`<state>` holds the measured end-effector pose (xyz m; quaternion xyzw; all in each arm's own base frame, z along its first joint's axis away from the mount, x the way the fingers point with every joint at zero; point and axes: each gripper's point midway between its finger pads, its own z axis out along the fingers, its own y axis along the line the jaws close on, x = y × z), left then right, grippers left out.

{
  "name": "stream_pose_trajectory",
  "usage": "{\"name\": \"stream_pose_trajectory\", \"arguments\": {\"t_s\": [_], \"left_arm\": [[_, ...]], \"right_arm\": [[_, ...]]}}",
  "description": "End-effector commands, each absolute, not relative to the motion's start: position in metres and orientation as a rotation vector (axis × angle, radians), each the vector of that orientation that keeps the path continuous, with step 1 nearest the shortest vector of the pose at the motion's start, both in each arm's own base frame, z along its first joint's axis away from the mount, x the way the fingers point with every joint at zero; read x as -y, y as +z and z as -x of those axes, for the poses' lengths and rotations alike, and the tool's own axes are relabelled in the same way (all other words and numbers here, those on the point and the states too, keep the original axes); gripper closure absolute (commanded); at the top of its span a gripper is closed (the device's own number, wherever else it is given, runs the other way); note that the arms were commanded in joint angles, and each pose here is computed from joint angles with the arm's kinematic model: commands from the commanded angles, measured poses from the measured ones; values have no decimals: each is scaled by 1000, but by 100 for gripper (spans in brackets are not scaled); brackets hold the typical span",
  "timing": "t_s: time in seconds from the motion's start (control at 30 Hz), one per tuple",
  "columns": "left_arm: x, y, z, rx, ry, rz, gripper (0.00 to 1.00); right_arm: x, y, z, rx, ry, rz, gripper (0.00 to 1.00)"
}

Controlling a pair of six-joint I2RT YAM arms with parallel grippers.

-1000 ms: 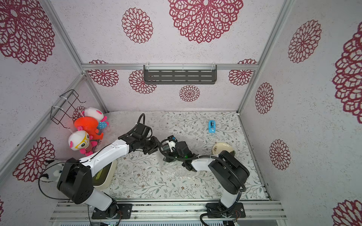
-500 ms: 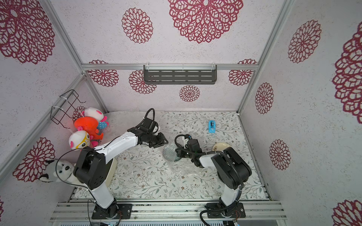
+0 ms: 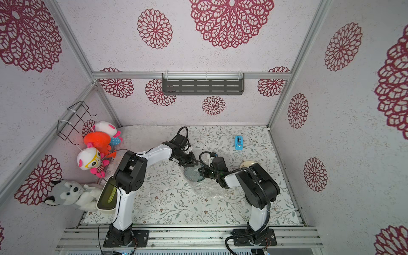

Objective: Wrap dinner plates in bubble wrap
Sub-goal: Wrap the plate in the bubble wrap.

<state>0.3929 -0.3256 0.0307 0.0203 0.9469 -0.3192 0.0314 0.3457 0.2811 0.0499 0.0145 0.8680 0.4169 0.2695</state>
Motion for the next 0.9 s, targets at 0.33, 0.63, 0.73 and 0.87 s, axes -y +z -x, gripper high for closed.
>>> {"name": "stream_pose_trajectory", "arguments": {"t_s": [0.33,0.63,0.73,0.87], "left_arm": [[310,-2,-390,-2984,-816,95,68],[302,-11,-382,-2996,-779,142,76],[303,-13,-381,-2998,-783,132,84],[299,-18,-379,-3012,-759,129,87]], "right_arm": [[-237,96,-265,-2085,314,1221,21],[-258,70,-211,-1706,154,1691,26],[-269,62,-207,-1628,121,1711,32],[-282,56,-207,-1553,94,1702,37]]}}
